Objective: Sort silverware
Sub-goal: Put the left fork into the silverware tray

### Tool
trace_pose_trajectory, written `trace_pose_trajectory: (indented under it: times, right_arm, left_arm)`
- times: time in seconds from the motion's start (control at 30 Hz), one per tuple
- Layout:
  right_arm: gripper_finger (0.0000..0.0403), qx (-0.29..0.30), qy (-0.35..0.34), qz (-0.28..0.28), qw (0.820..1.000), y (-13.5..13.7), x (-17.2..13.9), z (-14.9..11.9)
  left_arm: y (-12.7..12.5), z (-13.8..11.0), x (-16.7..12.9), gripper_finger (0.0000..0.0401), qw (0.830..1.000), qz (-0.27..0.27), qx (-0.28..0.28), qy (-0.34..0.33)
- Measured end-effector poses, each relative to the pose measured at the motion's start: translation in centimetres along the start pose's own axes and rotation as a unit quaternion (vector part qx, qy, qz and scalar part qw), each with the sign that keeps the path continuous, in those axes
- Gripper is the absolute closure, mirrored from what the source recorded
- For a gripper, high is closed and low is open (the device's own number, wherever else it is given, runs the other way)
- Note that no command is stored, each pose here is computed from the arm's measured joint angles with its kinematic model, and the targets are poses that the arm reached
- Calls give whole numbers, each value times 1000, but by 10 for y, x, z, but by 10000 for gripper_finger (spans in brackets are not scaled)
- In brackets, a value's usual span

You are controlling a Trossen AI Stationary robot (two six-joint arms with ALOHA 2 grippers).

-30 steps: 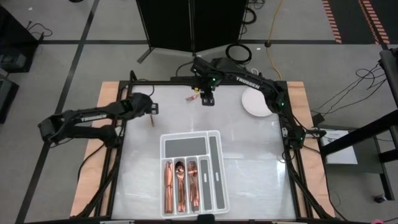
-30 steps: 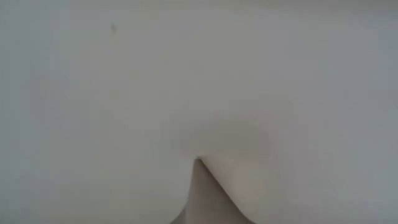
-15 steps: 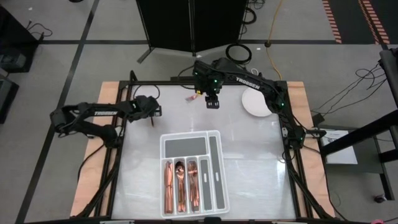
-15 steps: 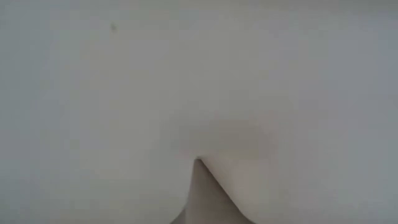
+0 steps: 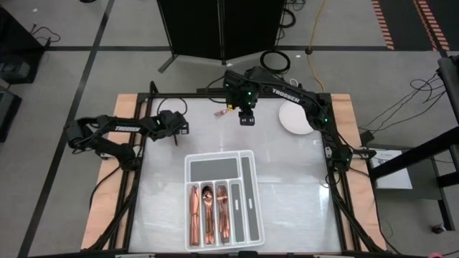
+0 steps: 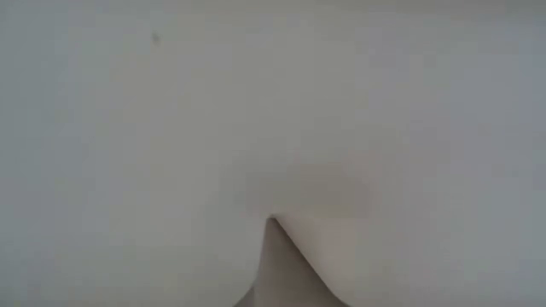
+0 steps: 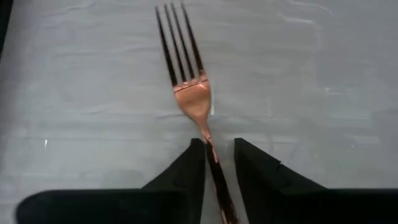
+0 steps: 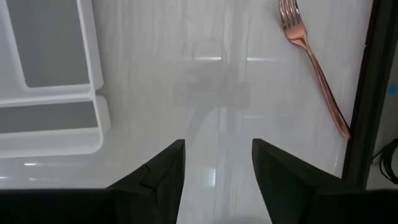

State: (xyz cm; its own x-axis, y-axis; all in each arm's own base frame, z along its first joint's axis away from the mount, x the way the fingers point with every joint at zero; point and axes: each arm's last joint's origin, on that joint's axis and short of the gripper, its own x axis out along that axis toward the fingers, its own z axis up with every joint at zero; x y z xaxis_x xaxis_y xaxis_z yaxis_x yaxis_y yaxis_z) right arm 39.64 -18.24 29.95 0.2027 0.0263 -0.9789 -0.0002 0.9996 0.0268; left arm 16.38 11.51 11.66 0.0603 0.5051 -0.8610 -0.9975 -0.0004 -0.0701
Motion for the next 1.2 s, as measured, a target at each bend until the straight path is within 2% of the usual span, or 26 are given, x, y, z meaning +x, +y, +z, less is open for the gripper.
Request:
trace_pose_trajectory:
  times: [0.17,0.23,0.5,0.6,0.93,1.2]
  right_arm:
    - [225,12,0,0,1000,0,0,0]
    - [225,12,0,0,1000,0,0,0]
    - [225,30,1,30,999,-4,-1,-5]
    - [225,34,1,30,999,-6,-1,-6]
    - [225,40,-5,37,998,-18,-3,-12]
    - [225,39,-15,31,999,-23,-3,-12]
  left_arm:
    - [-1,0,0,379,1000,-4,12,1]
    - [-1,0,0,392,1000,-4,14,1]
    - [-1,-1,-6,392,999,-20,29,4]
    - [-1,-2,-14,394,998,-51,31,16]
    - [-2,0,-41,397,993,-119,27,-3]
    - [-8,-7,-59,397,979,-198,47,26]
